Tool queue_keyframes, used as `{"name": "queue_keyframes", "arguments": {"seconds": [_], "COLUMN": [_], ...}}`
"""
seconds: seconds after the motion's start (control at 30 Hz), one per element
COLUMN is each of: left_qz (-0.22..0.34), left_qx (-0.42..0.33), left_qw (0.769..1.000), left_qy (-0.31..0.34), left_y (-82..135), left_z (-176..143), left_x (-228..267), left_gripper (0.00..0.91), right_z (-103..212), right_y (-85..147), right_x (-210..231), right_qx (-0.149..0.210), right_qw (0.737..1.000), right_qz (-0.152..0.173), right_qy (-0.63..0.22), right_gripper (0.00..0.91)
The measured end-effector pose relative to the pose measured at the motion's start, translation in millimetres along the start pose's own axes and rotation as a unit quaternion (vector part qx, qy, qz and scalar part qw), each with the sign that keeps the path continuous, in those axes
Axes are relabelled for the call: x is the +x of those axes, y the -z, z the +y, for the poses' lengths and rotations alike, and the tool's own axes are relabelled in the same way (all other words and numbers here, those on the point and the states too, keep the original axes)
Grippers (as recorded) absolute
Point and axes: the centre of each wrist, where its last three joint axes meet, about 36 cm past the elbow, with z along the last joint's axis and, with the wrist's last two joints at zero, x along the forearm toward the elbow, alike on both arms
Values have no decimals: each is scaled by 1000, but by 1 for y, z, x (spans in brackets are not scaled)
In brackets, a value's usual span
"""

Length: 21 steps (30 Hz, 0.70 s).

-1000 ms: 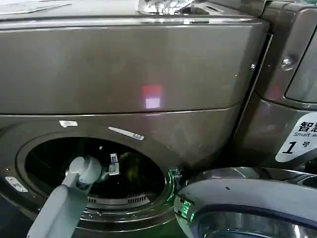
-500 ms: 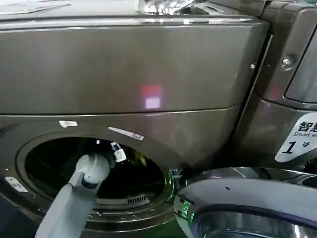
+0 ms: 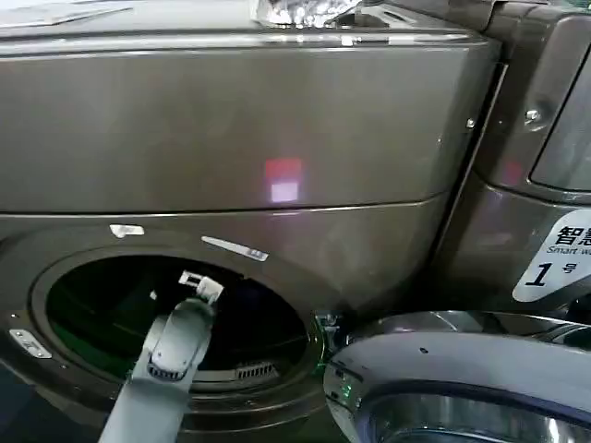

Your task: Grasp the clothes from the dryer.

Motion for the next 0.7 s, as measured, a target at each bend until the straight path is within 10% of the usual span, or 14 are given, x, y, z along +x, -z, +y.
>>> {"name": "queue_keyframes", "arguments": {"seconds": [0.7], "left_qz": [5], "left_qx": [90], "left_qw": [995], "left_qy": [45], "left_y": [1], "left_z": [-18], "left_x": [108], "left_gripper": [0], "right_z": [-10], "right_y": [0], "right_x": [5], "right_qx": [-8], "right_qw": [1000], "right_qz": [5], "right_qy": [-28], "right_gripper": [907]}}
